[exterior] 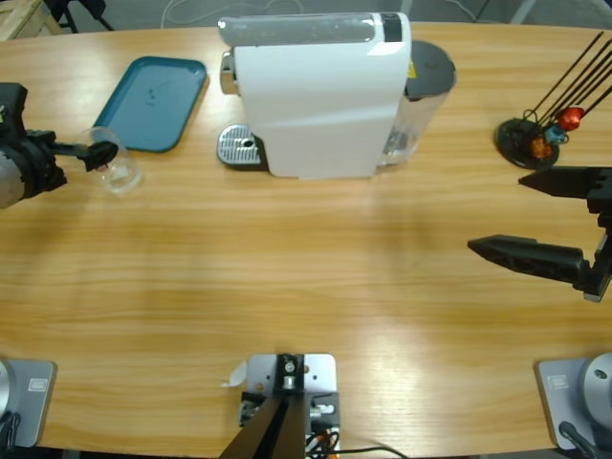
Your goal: Pour coffee
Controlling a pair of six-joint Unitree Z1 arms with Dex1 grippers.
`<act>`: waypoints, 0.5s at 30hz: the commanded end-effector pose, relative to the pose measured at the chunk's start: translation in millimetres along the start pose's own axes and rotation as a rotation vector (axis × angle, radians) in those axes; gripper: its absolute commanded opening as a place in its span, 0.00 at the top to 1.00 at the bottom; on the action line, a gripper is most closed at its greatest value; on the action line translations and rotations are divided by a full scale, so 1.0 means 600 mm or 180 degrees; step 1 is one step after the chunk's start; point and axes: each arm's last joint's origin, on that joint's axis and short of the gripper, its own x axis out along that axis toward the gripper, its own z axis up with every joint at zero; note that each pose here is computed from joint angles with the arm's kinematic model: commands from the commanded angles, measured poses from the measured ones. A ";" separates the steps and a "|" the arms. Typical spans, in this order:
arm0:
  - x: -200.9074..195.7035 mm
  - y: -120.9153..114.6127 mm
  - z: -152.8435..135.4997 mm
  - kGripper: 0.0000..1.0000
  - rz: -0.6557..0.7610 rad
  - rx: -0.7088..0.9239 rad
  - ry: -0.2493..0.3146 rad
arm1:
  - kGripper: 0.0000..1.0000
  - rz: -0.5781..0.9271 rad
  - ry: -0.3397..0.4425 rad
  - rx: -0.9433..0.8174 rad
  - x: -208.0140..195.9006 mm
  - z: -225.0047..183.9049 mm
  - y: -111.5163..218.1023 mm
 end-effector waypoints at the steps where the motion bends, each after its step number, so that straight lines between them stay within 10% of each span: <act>1: 0.039 -0.015 -0.022 0.00 0.0029 0.0035 0.0170 | 0.00 -0.0056 0.0073 -0.0017 0.006 -0.018 -0.006; 12: 0.056 -0.023 -0.037 0.02 -0.0001 0.0022 0.0316 | 0.00 -0.0099 0.0088 0.0015 0.008 -0.019 -0.010; 15: 0.060 -0.025 -0.039 0.21 0.0003 0.0043 0.0338 | 0.00 -0.0109 0.0089 0.0020 0.008 -0.019 -0.011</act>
